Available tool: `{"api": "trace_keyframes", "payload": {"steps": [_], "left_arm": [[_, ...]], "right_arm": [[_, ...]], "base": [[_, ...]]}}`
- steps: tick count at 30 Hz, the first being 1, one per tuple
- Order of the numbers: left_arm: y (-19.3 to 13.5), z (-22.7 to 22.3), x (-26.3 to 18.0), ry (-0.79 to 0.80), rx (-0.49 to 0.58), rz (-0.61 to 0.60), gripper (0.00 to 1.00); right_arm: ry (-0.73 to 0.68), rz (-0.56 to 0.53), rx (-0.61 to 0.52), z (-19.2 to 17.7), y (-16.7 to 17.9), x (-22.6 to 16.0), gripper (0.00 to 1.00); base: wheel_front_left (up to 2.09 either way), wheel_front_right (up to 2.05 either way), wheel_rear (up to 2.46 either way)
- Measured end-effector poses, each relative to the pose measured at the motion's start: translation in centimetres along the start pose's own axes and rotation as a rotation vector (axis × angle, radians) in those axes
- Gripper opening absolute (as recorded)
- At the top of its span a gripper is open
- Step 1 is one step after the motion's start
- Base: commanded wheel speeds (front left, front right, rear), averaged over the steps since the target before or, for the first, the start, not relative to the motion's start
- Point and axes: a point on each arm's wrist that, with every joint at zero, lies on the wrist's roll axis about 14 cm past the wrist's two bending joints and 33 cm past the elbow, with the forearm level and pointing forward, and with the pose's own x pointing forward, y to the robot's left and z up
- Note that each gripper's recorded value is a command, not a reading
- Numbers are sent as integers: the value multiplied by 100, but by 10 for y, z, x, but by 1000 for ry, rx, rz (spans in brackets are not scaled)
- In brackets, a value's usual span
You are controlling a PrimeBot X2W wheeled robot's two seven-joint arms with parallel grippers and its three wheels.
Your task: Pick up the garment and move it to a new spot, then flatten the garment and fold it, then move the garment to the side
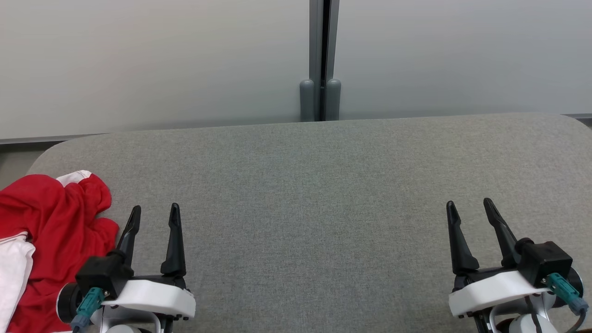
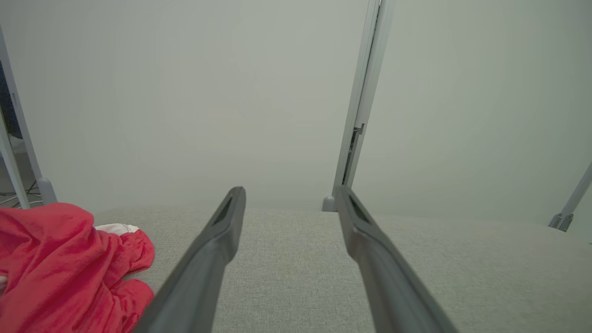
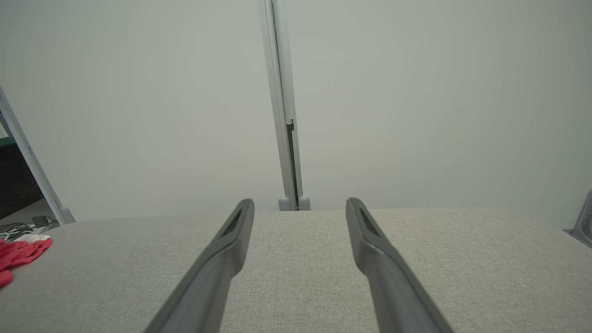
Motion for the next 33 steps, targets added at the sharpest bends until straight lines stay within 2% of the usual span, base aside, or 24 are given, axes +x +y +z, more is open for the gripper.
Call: {"api": "trace_keyframes", "payload": {"steps": [25, 33], "left_arm": [[-12, 9, 0, -61, 151, -48, 100], [-13, 11, 0, -70, 161, -52, 100]], "right_arm": [[-39, 66, -159, 7, 15, 2, 100], [-44, 70, -171, 8, 15, 2, 100]], "base": [[0, 0, 0], [0, 0, 0]]}}
